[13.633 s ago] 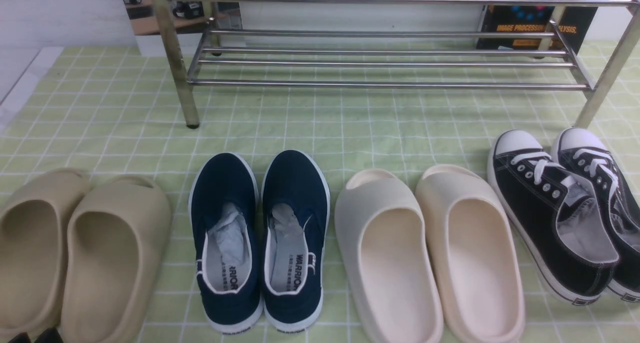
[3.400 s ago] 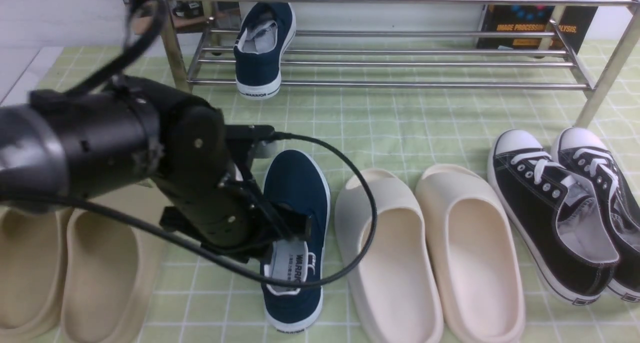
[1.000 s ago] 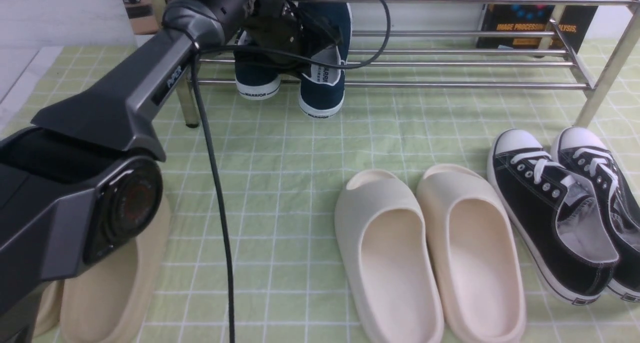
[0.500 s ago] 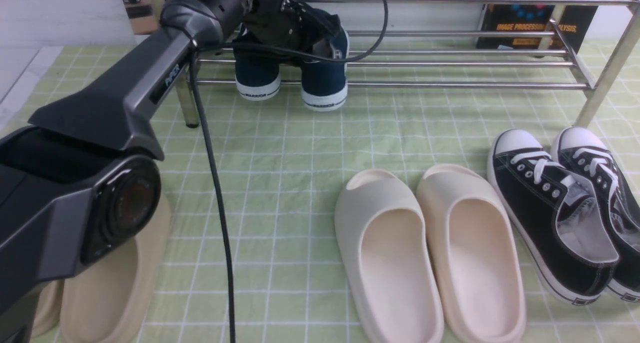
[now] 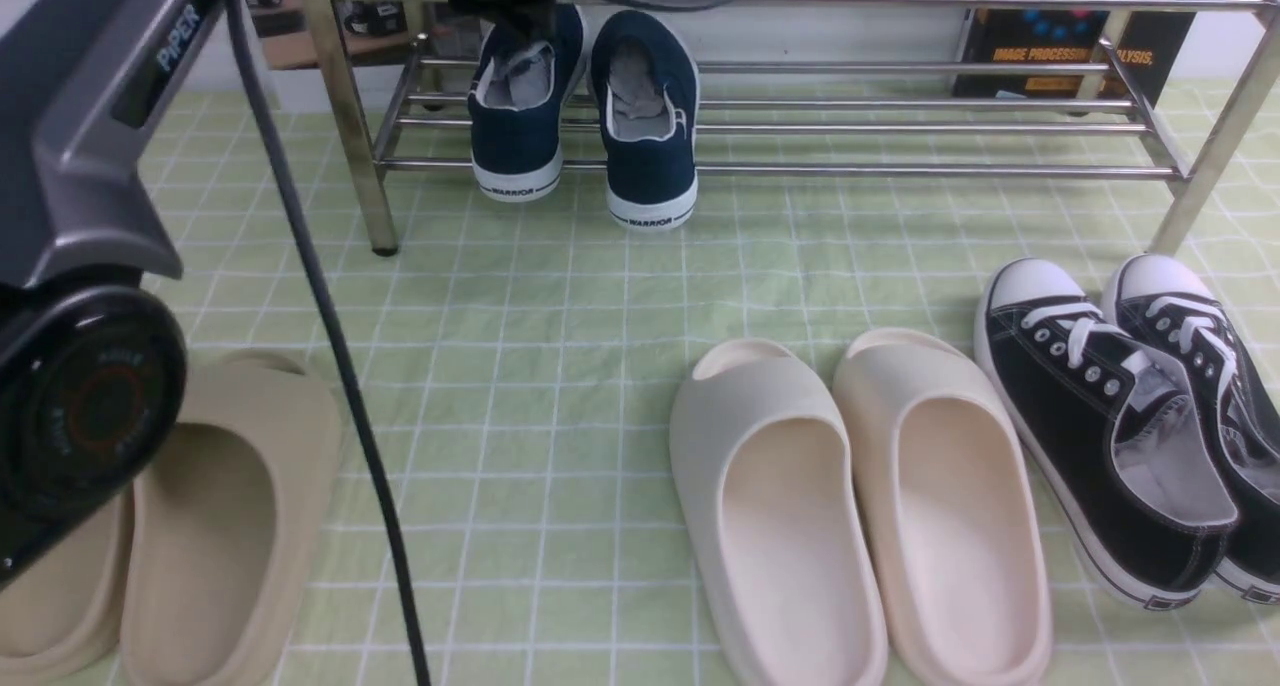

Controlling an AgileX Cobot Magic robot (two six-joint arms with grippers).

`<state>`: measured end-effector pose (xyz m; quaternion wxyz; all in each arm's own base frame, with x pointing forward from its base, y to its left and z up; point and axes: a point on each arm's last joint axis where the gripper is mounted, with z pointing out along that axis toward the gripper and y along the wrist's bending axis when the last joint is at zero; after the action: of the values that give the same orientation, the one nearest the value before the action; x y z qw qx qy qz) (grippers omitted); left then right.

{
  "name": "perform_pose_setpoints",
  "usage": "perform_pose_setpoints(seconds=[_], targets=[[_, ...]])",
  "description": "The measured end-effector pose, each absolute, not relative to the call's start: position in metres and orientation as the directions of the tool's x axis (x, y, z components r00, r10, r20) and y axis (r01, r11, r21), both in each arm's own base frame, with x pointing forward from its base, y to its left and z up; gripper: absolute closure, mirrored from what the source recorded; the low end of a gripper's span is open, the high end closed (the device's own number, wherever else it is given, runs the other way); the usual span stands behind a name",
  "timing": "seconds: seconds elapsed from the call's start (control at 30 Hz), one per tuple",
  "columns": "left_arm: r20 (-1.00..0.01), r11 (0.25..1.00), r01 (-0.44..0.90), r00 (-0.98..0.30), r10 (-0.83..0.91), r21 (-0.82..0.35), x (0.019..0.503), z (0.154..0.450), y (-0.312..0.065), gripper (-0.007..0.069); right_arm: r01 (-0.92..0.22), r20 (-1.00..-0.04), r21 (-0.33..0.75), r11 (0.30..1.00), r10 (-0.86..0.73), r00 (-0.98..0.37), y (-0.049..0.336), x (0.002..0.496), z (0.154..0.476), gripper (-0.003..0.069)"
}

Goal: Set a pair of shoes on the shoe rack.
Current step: Use the left arm to put a shoe into the shoe rack

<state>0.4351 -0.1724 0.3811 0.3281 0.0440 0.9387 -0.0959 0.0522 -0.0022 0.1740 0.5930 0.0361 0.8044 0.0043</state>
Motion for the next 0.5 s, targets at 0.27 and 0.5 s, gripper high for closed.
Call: perform_pose_setpoints(seconds=[0.27, 0.5], targets=[[-0.465, 0.945, 0.259, -0.874, 0.142, -0.198, 0.439, 0.311, -0.216, 0.0638, 0.053, -0.954, 0.05, 0.997, 0.063, -0.294, -0.002, 0.052, 0.174, 0.0413], [-0.444, 0.951, 0.252, -0.883, 0.151, -0.177, 0.459, 0.262, -0.226, 0.0638, 0.053, -0.954, 0.05, 0.997, 0.063, -0.294, -0.002, 0.052, 0.174, 0.0413]])
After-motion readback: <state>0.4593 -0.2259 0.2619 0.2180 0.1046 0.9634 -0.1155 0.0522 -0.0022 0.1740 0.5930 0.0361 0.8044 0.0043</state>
